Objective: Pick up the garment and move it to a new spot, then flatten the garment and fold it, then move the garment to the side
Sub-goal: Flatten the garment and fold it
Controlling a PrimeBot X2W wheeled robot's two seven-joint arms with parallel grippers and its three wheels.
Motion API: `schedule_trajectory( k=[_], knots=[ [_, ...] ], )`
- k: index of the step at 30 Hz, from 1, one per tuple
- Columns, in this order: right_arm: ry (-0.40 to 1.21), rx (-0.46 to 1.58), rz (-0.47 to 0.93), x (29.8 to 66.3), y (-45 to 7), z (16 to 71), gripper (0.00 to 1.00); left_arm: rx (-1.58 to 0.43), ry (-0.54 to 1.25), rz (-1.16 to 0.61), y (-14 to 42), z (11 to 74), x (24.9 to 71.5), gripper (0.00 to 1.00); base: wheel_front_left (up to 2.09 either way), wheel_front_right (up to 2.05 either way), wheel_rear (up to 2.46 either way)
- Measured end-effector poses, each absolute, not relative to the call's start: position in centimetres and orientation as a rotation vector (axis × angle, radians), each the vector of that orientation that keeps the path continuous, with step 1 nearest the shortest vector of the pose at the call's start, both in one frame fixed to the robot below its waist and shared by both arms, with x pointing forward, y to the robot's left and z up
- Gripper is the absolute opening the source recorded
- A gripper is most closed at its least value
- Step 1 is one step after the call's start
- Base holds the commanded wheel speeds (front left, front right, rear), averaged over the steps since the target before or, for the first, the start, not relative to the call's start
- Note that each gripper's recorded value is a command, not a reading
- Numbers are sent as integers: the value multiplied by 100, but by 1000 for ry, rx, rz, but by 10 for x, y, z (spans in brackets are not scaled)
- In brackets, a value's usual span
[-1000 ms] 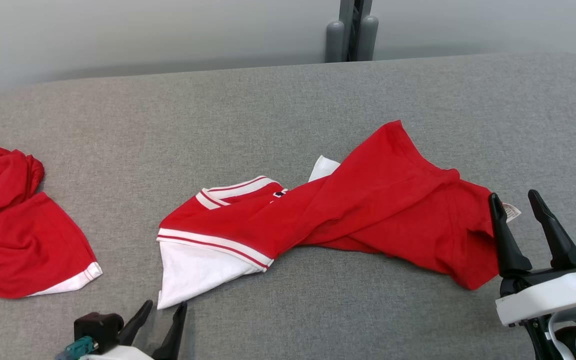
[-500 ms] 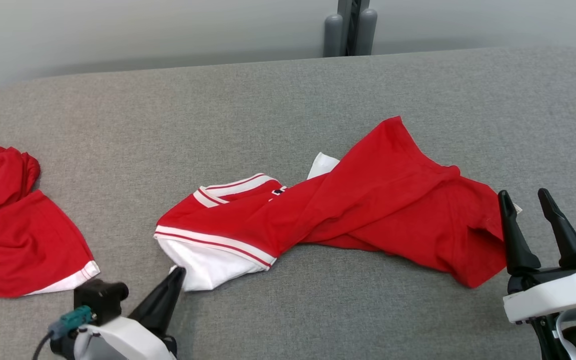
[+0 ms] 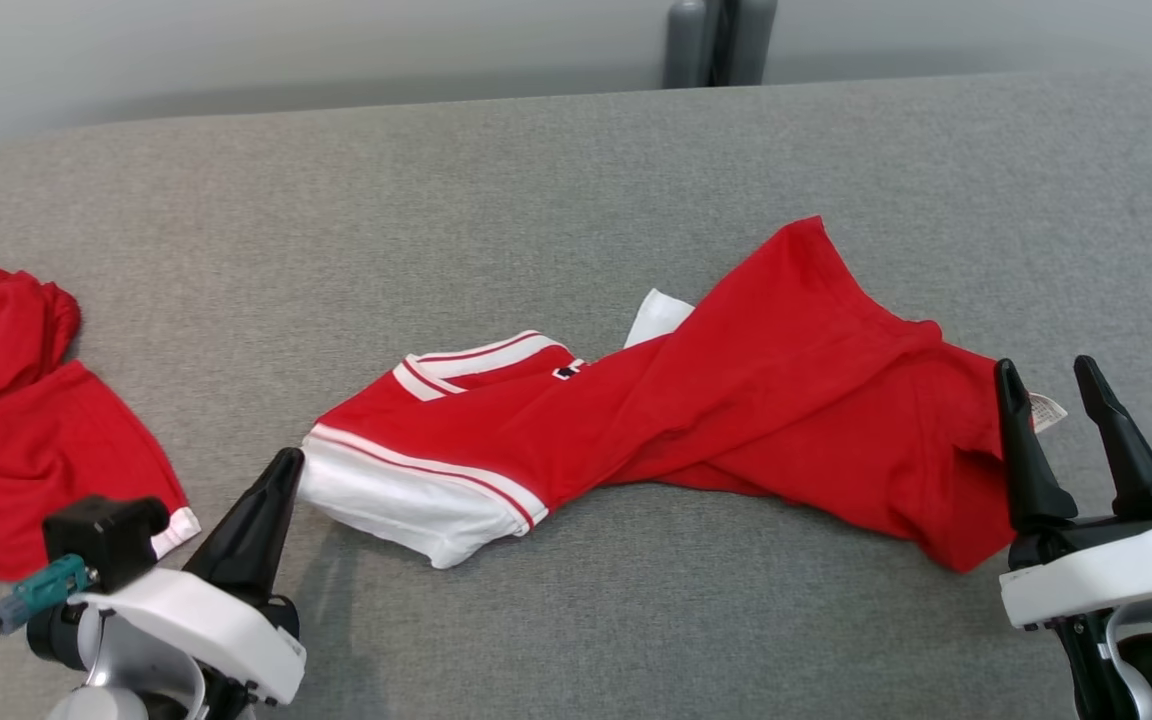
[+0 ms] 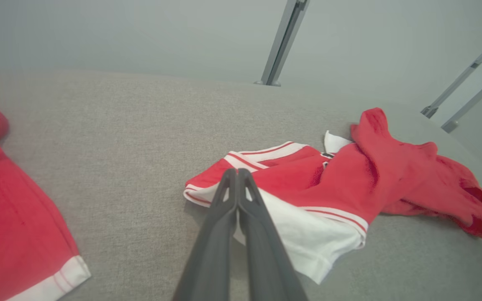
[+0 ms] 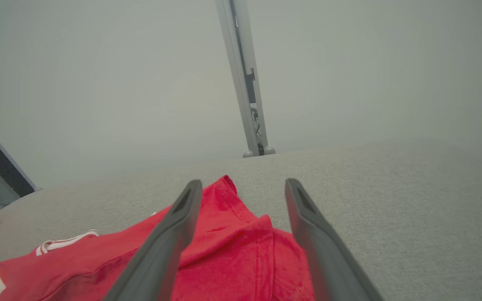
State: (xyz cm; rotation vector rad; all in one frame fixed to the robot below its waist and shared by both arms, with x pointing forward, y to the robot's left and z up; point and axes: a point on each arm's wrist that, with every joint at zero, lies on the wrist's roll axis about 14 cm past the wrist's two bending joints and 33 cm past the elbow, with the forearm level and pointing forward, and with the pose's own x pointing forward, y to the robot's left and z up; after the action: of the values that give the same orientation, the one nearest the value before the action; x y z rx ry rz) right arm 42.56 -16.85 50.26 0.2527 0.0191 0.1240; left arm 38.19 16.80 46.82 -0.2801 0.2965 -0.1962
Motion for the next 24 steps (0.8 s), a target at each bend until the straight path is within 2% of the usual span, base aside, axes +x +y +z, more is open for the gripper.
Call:
schedule_trajectory(
  k=[13,14,15,24],
  knots=[
    [51,252,62,420,-187,489,100,-359,468,-137,168,384,424,0,0,0,0],
    [51,252,60,420,-188,489,100,-363,466,-127,170,382,425,27,0,0,0],
    [52,253,60,420,-188,489,100,-362,455,-118,171,381,427,100,0,0,0],
    [8,243,67,422,-186,500,100,-293,229,-8,201,419,439,100,0,0,0]
  ],
)
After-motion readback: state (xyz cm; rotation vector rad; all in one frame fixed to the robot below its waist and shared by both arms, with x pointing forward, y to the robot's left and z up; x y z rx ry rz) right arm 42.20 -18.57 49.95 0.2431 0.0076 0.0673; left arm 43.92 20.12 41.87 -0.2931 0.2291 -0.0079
